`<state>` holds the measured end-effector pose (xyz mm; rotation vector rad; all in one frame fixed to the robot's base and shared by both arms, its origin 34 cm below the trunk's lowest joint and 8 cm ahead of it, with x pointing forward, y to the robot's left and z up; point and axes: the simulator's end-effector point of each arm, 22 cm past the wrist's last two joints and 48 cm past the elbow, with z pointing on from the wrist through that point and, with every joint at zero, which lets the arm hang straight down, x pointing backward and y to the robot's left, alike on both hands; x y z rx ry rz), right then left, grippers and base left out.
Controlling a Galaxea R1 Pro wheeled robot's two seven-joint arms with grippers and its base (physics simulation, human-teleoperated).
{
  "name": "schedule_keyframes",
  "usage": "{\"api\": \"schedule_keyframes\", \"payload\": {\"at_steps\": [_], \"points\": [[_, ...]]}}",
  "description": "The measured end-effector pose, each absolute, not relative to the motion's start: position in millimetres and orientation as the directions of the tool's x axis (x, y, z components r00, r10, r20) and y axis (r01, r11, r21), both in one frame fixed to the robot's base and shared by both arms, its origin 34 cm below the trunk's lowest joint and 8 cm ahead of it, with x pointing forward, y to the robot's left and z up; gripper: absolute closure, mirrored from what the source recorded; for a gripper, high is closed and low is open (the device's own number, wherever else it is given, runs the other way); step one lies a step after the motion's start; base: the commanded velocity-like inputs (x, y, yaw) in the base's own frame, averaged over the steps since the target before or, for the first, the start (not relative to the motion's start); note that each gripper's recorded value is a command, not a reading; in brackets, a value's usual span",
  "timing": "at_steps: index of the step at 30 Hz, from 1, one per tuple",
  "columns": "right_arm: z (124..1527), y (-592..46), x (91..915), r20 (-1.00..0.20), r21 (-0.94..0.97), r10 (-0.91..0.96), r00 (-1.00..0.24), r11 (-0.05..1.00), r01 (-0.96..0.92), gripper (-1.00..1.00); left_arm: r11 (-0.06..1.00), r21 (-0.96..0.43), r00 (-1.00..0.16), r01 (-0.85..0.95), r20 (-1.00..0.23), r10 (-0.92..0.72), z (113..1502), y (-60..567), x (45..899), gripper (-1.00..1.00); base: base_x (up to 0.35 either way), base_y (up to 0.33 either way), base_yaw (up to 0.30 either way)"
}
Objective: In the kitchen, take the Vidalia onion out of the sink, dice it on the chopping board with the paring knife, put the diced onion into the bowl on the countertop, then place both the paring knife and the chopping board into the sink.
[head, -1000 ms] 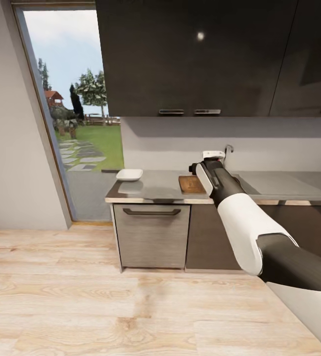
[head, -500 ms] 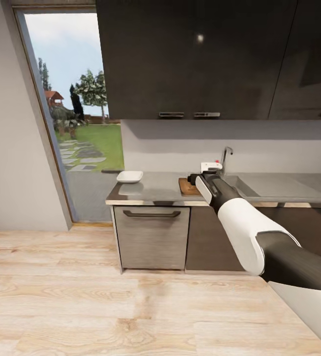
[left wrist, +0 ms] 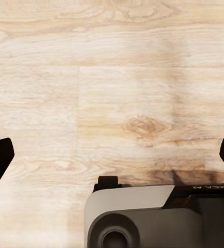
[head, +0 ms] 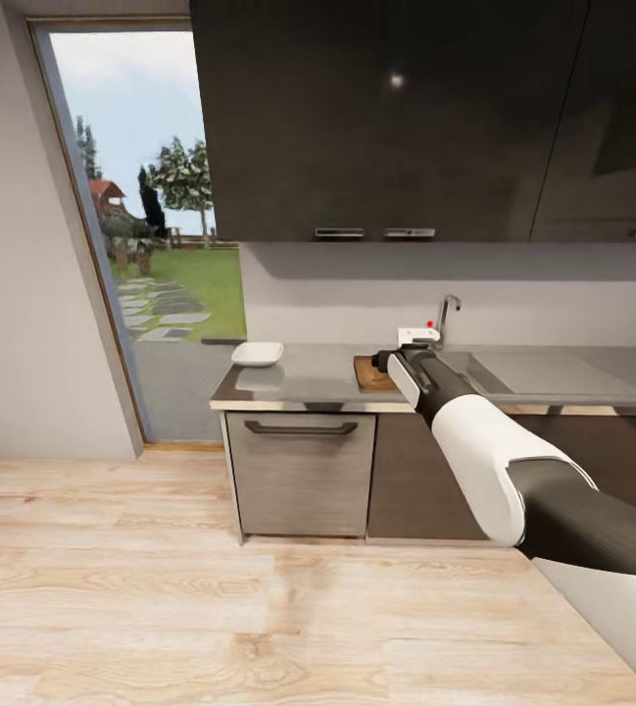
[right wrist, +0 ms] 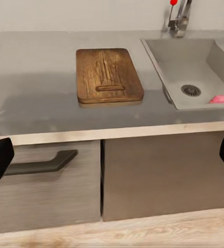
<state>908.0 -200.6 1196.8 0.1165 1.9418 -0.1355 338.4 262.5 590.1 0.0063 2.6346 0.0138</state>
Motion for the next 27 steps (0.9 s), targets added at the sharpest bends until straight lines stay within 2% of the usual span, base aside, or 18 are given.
{"api": "schedule_keyframes", "payload": {"at_steps": [27], "points": [[1195.5,-215.3,900.0,-0.917,-0.056,0.014,-0.399,0.985,0.163,-1.00,1.000,0.011,-0.875,0.002,-0.485,0.007,620.3,262.5,331.6,-1.00,0.000,0.000,0.000]]}}
